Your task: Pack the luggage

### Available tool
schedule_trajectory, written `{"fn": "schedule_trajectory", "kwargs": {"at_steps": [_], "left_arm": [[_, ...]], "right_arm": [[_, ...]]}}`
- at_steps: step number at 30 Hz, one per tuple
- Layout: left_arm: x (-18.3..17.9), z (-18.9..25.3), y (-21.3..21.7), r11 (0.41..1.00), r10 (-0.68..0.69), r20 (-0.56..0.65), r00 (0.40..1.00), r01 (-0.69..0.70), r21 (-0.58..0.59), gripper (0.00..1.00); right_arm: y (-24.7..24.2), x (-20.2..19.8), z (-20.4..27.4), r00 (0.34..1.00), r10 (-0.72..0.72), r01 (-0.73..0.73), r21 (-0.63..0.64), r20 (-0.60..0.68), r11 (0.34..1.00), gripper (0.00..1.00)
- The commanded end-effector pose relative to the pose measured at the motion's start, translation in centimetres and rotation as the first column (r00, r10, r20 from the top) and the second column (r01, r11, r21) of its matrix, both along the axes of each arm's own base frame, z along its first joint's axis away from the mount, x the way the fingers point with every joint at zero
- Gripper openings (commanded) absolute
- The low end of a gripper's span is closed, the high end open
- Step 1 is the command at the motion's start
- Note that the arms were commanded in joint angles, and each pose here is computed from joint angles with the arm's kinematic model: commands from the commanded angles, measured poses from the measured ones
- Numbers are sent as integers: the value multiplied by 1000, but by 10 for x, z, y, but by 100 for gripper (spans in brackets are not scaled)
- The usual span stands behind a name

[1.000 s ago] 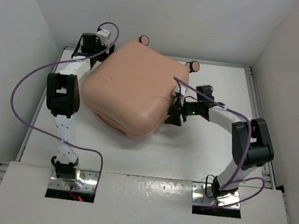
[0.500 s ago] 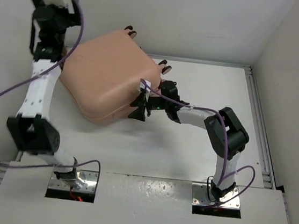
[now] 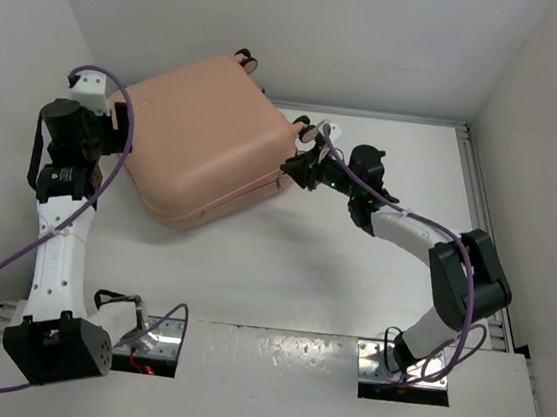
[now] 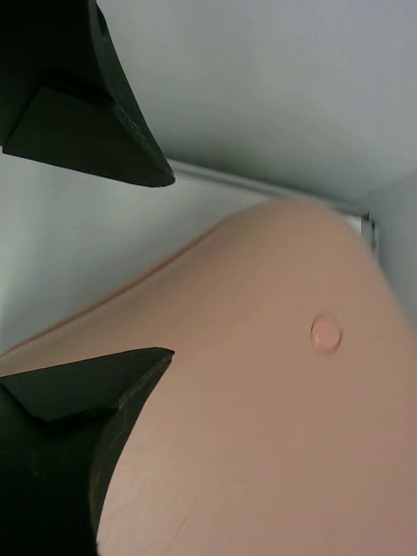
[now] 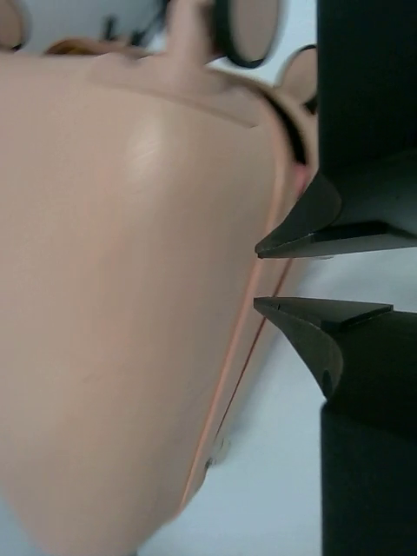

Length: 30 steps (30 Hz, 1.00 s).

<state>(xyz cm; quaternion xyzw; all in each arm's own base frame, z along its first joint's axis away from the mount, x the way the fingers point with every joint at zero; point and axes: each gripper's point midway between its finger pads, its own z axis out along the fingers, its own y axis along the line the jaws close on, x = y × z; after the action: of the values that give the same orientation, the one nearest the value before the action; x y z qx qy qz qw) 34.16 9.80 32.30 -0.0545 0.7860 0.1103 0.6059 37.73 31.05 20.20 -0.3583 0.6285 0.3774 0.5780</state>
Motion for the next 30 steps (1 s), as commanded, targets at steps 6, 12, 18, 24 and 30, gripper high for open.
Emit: {"fn": "schedule_trajectory", "kwargs": {"at_steps": [6,12,18,24,30], "left_arm": [[27,-7,-85,946,-321,-67,945,323,17,81],[44,-1,-105,930,-361,-75,930,365,46,85],[50,2,-117,924,-373,-71,925,377,57,88],[53,-3,-120,927,-371,-69,926,374,41,89],[55,-2,-119,932,-357,-56,932,359,38,90]], "right_arm": [[-32,13,-93,948,-305,271,-273,-91,923,33],[-25,33,-112,936,-335,287,-314,-110,905,49],[-17,36,-113,933,-347,304,-304,-97,903,55],[-1,22,-98,918,-396,369,-321,-23,872,58],[3,30,-99,868,-490,486,-351,84,800,56]]}}
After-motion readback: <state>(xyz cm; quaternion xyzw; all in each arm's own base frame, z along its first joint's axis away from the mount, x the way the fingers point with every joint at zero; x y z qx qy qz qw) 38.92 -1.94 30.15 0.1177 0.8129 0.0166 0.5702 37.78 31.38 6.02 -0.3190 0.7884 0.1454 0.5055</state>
